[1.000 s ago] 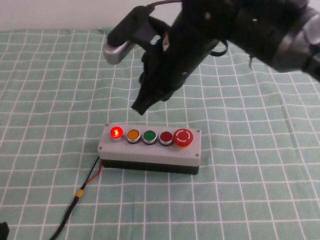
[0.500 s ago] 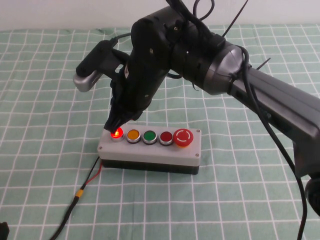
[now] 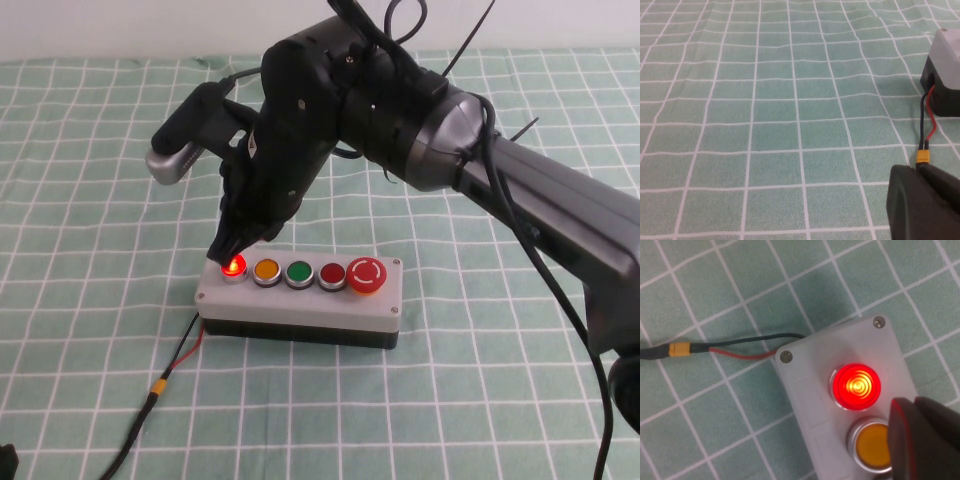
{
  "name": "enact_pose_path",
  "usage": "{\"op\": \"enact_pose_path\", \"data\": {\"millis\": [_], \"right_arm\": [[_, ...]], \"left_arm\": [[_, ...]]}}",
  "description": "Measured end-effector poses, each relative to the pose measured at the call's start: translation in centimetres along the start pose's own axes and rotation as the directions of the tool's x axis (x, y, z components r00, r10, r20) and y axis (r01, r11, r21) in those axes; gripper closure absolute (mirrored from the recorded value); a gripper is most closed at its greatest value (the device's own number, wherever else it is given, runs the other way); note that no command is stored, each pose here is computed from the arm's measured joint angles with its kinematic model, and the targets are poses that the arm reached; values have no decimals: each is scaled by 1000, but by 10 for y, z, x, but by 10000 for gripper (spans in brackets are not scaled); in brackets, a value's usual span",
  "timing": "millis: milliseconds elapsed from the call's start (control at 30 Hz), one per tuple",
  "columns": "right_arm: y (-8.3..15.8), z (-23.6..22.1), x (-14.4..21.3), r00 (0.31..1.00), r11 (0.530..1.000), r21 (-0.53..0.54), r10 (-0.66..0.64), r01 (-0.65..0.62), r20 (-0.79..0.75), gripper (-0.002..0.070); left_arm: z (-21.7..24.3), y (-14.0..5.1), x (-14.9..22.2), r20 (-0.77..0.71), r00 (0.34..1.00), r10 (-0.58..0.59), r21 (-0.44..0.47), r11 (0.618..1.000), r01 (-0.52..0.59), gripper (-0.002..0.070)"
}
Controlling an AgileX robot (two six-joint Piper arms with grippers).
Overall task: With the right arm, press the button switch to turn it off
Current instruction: Press the button to turn off
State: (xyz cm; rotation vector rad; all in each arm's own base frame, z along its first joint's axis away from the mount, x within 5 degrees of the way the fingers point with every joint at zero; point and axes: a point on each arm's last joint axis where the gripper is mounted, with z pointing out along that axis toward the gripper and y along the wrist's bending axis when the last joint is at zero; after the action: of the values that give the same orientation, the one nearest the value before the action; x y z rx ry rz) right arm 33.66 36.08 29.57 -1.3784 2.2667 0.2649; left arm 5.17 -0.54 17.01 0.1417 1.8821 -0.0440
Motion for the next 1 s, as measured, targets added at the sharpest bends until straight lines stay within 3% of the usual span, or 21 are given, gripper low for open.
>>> {"op": "enact_pose_path", "data": {"millis": [367, 600, 767, 1000], "right_arm": [[-2, 4, -6, 998, 1000, 16, 2, -3, 63, 692], [1, 41, 1, 1000, 999, -33, 25, -24, 14, 692], [1, 44, 0, 999, 999, -44, 30, -30, 19, 692], [-4, 36, -1, 1000, 1000, 22, -4, 4, 12, 692]], "left_arm": [[0, 0, 0, 0, 1000, 0, 0, 1000, 0, 678], [0, 0, 0, 0, 1000, 0, 0, 1000, 0, 678], [0, 0, 0, 0, 1000, 0, 0, 1000, 0, 678], [0, 0, 0, 0, 1000, 0, 0, 1000, 0, 678]]}}
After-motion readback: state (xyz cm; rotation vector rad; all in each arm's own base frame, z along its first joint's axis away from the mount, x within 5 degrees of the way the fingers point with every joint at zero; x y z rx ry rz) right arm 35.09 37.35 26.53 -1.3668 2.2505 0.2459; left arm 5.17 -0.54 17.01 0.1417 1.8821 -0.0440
